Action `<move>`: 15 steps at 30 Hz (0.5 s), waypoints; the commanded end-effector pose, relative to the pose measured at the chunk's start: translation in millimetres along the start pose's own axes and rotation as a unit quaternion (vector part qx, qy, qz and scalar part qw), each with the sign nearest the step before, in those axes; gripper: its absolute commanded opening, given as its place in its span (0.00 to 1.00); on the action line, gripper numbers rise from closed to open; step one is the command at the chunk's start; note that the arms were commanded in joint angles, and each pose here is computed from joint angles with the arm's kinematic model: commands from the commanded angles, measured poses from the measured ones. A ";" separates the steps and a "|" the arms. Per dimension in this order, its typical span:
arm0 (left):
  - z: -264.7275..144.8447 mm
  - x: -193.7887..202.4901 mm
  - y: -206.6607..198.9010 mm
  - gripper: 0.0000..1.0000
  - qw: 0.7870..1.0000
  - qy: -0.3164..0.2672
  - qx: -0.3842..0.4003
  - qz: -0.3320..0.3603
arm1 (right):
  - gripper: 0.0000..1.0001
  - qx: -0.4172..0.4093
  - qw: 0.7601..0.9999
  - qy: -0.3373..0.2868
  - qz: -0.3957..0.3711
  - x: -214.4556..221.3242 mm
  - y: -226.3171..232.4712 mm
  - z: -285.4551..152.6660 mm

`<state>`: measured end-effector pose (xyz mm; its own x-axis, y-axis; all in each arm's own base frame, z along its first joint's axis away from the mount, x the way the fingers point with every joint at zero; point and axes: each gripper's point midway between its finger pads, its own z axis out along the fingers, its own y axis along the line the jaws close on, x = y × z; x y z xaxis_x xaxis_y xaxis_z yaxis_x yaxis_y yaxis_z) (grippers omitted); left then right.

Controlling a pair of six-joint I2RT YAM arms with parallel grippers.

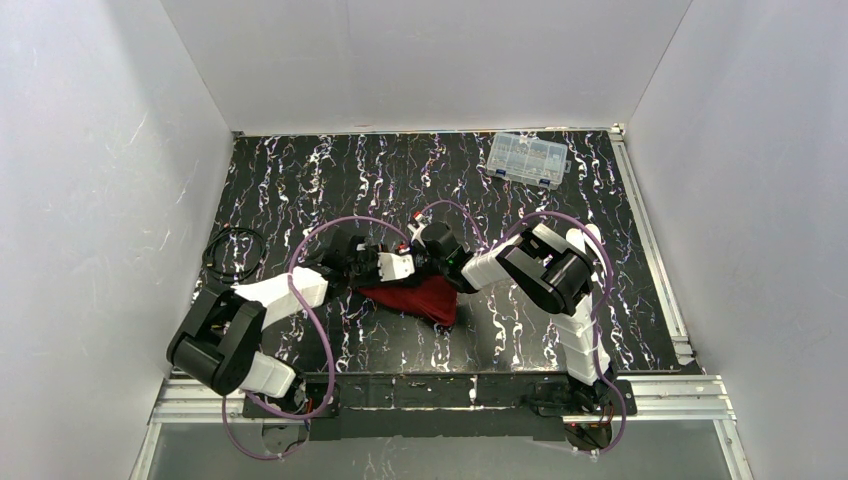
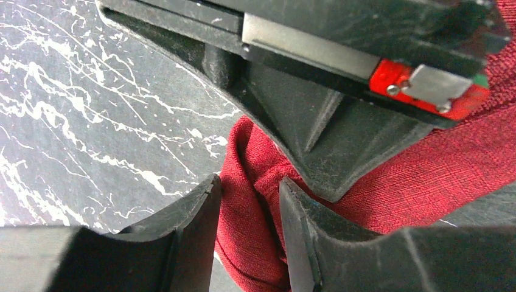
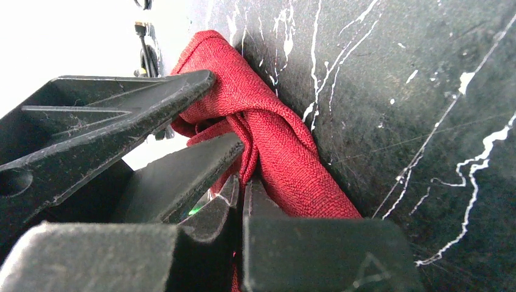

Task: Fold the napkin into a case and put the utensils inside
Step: Stuff the top corner of the smaller-rectangle-folded napkin into the folded napkin.

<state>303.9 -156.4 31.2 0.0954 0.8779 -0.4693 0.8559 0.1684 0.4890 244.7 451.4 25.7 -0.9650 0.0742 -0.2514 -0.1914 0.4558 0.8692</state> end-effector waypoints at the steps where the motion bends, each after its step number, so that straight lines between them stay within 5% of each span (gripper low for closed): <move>1: 2.2 11.6 6.6 0.39 0.999 0.027 -0.021 0.010 | 0.01 0.100 0.992 0.068 0.038 52.5 -65.8 -6.9; 8: -0.9 11.1 17.5 0.35 0.999 0.031 -0.040 0.007 | 0.01 0.097 0.992 0.067 0.040 54.1 -66.3 -7.9; 15: -7.9 8.2 17.3 0.08 0.999 0.027 -0.043 -0.014 | 0.01 0.090 0.993 0.065 0.038 50.7 -60.9 -6.0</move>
<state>306.3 -156.5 30.1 0.0819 0.8812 -0.4656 0.8492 0.1829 0.4954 245.1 451.0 26.0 -0.9648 0.0910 -0.2469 -0.1814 0.4497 0.8746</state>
